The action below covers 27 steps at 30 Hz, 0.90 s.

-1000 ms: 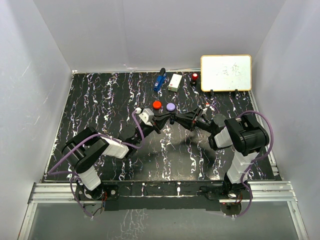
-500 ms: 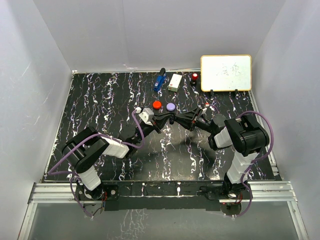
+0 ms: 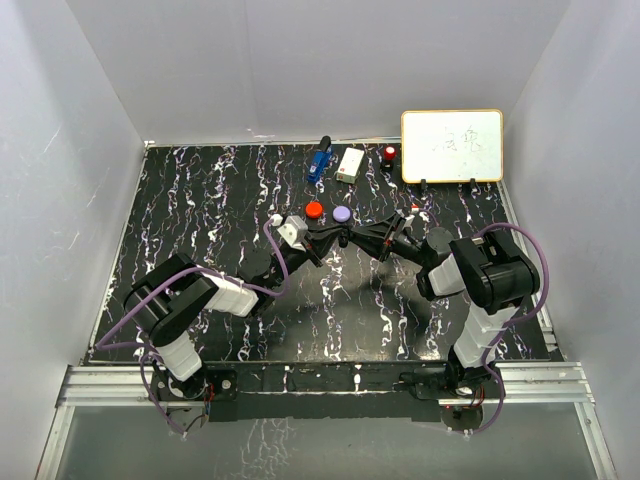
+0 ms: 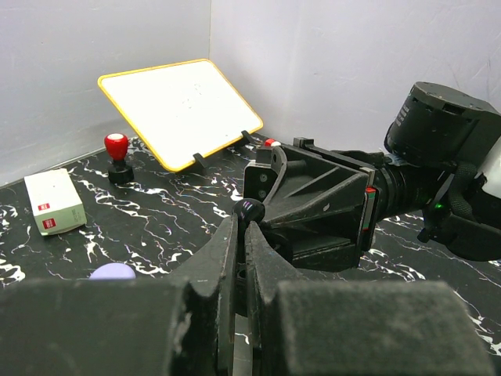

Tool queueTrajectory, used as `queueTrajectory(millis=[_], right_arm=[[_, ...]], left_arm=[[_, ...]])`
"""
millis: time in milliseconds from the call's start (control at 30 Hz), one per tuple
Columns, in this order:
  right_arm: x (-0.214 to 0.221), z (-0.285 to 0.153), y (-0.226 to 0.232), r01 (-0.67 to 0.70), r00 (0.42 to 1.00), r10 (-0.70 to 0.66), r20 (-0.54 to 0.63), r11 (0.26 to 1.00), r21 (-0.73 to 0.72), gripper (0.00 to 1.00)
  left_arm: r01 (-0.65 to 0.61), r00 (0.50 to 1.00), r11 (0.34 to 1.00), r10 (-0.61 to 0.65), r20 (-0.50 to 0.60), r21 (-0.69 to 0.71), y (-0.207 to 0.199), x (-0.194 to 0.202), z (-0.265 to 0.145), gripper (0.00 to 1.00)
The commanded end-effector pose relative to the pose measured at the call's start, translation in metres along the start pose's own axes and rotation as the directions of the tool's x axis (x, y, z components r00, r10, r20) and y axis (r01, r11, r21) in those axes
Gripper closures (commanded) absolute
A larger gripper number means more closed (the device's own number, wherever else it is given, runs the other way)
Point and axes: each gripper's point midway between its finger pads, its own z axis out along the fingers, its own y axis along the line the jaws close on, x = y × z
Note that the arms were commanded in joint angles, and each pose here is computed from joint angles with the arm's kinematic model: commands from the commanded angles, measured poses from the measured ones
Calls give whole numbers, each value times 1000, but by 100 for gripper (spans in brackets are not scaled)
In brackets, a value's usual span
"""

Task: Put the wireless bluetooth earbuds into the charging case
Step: Place the earbud in the charging case.

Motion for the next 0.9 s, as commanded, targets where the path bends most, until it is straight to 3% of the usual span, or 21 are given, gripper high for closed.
queueTrajectory(millis=[0,867], right_arm=[[30,-8,68,274,955,-293,-32,923,-271,100],[31,-8,69,277,954,-297,-31,921,-275,100]], left_arm=[[-32,976,999,26,218,22,-5,-59,8,100],[-13,979,999,6,204,33,-6,-53,8,100]])
